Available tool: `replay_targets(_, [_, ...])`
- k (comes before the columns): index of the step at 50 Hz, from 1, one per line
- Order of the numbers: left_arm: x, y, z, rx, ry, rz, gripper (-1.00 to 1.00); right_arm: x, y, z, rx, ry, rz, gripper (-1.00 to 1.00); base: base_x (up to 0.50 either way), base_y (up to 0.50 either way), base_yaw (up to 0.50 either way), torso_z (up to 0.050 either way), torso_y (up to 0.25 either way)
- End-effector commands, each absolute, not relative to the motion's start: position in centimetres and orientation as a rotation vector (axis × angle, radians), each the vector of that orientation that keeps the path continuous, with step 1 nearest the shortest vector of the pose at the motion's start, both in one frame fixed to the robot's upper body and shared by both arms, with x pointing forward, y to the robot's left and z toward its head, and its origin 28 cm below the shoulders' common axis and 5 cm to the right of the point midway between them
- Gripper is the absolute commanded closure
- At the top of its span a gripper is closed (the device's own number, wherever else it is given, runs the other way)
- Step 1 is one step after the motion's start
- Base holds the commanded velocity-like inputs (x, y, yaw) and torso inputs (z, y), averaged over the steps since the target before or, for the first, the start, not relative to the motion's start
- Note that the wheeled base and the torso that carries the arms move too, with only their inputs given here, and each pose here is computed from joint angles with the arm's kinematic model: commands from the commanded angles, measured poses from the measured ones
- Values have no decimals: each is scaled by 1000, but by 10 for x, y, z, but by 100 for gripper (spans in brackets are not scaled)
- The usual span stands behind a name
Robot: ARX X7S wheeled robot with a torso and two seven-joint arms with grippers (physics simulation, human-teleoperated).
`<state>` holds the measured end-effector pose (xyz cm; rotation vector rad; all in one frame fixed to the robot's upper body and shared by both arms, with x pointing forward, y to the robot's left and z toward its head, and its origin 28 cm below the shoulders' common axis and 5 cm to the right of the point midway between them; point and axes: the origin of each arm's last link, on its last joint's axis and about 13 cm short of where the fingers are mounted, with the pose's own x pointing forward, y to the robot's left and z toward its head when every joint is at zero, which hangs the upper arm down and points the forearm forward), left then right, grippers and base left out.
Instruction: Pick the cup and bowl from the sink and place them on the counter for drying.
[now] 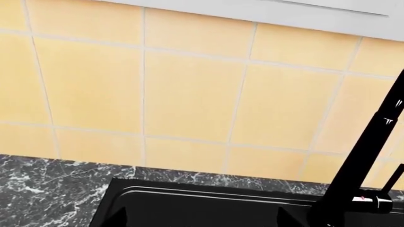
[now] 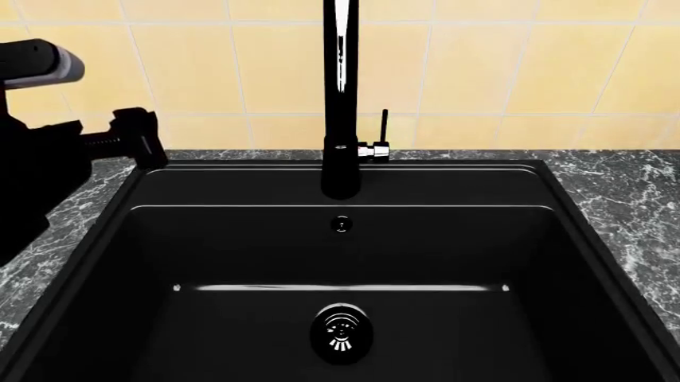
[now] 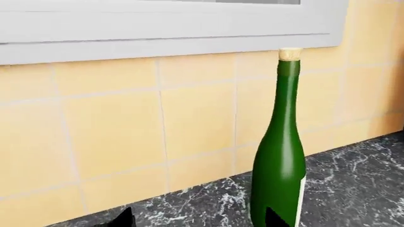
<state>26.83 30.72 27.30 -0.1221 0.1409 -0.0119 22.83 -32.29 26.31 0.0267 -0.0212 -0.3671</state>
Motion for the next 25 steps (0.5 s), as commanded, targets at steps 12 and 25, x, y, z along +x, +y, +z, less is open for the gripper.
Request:
replay_targets(12, [271, 305, 272, -110, 135, -25, -100, 245, -267, 290, -41, 0, -84, -100, 0, 0, 0, 0, 0])
replay_targets(25, [269, 303, 269, -37, 122, -35, -100, 256, -246, 298, -45, 12, 2, -100, 0, 0, 0, 0, 0])
